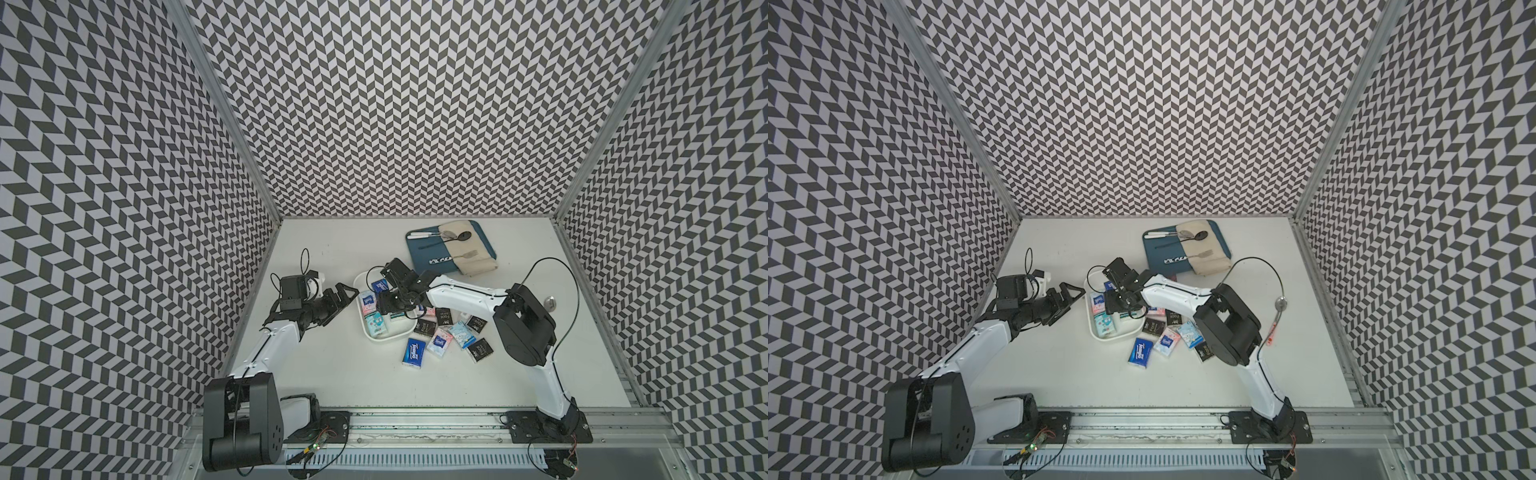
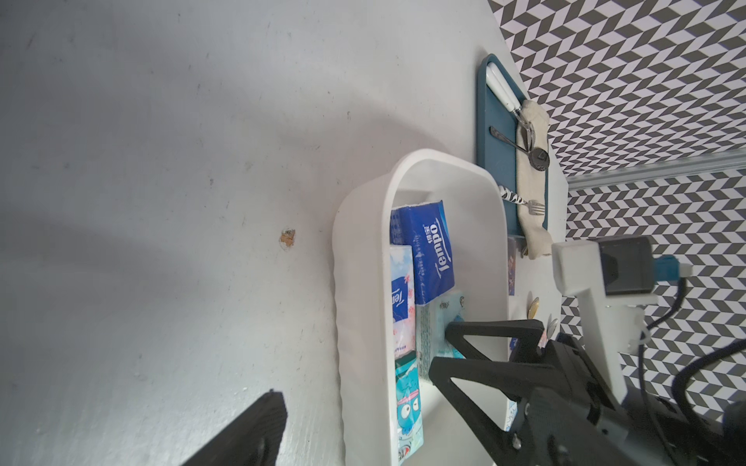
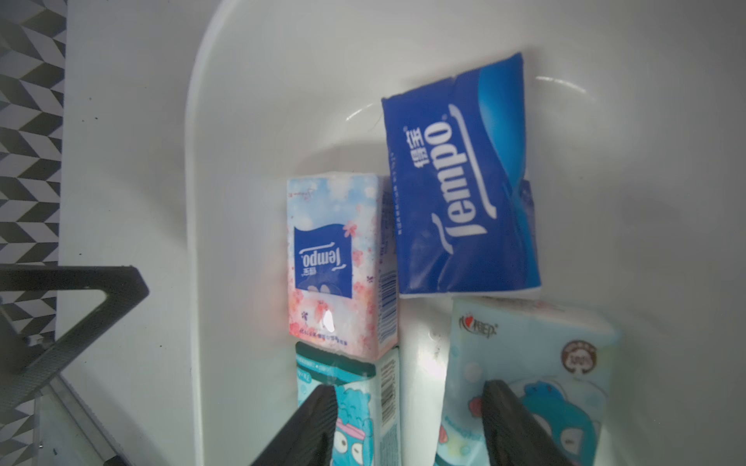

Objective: Put the pocket tissues into the storage box
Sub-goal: Adjust the pocket tissues in the storage box.

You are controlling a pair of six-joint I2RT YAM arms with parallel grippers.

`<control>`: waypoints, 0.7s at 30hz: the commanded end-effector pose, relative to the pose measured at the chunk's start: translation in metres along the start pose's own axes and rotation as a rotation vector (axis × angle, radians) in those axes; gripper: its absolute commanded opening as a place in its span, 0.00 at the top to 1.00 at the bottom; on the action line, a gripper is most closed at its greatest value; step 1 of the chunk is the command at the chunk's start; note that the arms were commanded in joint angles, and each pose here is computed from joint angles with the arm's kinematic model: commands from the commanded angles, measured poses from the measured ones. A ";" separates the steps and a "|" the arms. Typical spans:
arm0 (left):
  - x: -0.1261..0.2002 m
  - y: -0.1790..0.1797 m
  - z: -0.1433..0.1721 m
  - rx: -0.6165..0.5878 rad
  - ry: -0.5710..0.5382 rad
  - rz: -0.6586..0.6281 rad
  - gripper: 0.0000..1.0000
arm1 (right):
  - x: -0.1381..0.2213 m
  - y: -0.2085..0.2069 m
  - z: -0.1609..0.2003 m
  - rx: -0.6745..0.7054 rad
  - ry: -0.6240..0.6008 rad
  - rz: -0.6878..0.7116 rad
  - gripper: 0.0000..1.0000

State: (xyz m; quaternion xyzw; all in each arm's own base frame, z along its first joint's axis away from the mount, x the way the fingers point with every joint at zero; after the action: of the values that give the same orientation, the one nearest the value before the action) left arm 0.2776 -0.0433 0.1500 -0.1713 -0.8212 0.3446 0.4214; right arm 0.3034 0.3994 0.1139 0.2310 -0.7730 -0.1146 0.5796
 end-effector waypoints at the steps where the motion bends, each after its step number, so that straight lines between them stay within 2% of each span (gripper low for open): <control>1: 0.003 -0.002 -0.001 -0.010 -0.002 0.009 0.01 | -0.013 0.011 0.010 0.012 0.058 -0.065 0.38; 8: 0.004 -0.001 -0.001 -0.009 -0.006 0.006 0.01 | 0.001 0.024 0.008 0.001 0.064 -0.140 0.38; 13: 0.004 0.000 -0.001 -0.005 -0.007 0.005 0.01 | 0.038 0.030 -0.011 0.007 -0.041 -0.153 0.38; 17: 0.005 -0.001 -0.001 -0.009 -0.006 0.007 0.01 | 0.067 0.013 -0.032 -0.006 -0.144 -0.112 0.38; 21: 0.004 0.000 0.000 -0.012 -0.003 0.004 0.01 | 0.086 -0.025 -0.049 -0.009 -0.223 0.011 0.33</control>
State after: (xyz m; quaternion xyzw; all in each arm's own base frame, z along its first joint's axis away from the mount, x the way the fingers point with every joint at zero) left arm 0.2779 -0.0410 0.1500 -0.1682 -0.8220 0.3458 0.4200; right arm 0.3159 0.3702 0.1748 0.2487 -0.7934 -0.1563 0.5331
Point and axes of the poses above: each gripper's point midway between its finger pads, its own x axis back along the fingers, its own y axis along the line the jaws close on, z = x × y, the point moved 6 cm from there along x, back along the fingers, and after that the axes turned 7 degrees about -x, right-handed, at the moved point
